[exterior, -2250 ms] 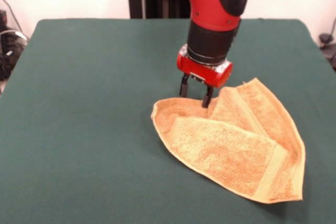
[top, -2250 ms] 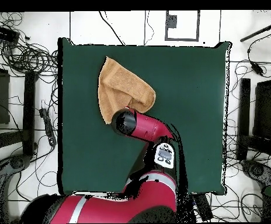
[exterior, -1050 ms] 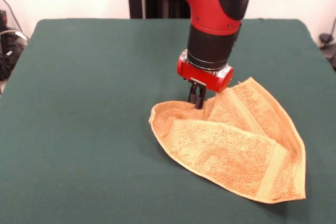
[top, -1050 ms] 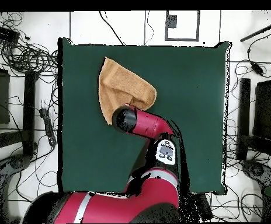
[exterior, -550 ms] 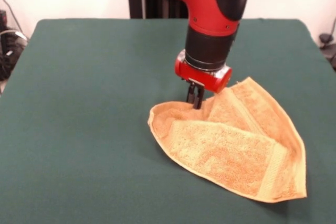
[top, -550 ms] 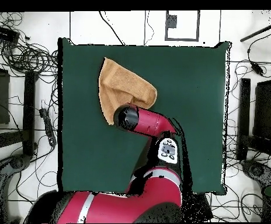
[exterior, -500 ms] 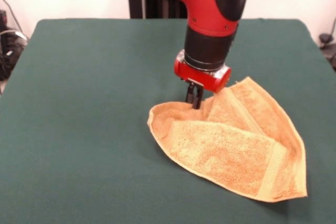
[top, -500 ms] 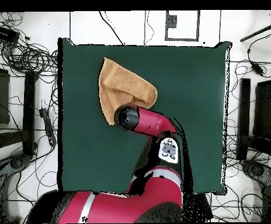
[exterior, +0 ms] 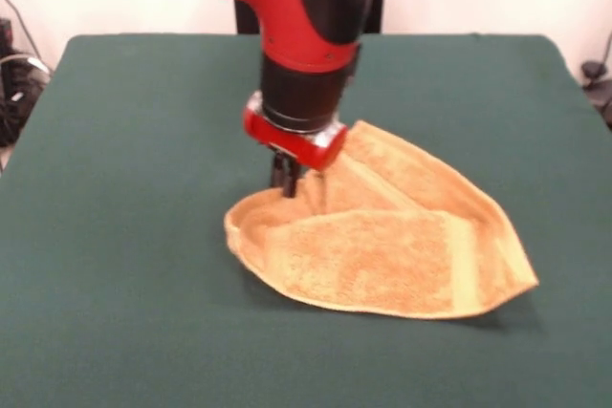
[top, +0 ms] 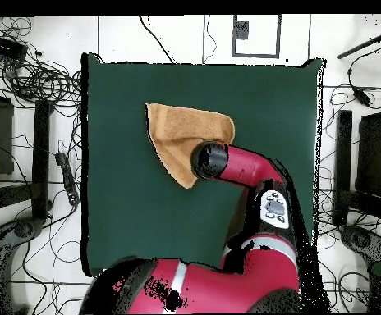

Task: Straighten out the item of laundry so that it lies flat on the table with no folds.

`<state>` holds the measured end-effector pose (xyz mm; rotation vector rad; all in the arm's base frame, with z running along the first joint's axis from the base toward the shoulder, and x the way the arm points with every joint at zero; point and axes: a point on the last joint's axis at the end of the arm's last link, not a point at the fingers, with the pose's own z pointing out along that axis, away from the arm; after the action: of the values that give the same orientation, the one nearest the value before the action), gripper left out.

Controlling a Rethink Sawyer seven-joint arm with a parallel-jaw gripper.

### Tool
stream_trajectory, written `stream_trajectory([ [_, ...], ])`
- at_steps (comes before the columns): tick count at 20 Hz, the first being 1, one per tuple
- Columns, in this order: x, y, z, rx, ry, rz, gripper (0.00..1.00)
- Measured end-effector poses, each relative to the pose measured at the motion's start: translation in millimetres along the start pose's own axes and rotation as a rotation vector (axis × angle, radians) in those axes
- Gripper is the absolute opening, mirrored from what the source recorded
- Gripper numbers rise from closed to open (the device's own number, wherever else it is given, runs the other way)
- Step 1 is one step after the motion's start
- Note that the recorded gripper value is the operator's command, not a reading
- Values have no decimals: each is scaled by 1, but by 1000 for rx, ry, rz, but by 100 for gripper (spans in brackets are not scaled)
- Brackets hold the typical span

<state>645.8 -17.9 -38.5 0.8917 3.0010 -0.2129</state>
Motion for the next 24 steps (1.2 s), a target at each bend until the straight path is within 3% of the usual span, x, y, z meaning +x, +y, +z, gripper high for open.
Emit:
stream_trajectory([
  [10,-23,-52,-22,70,49,-23,0],
  [21,-47,-52,-81,133,117,-60,0],
  [24,-56,-46,-95,129,118,-73,0],
])
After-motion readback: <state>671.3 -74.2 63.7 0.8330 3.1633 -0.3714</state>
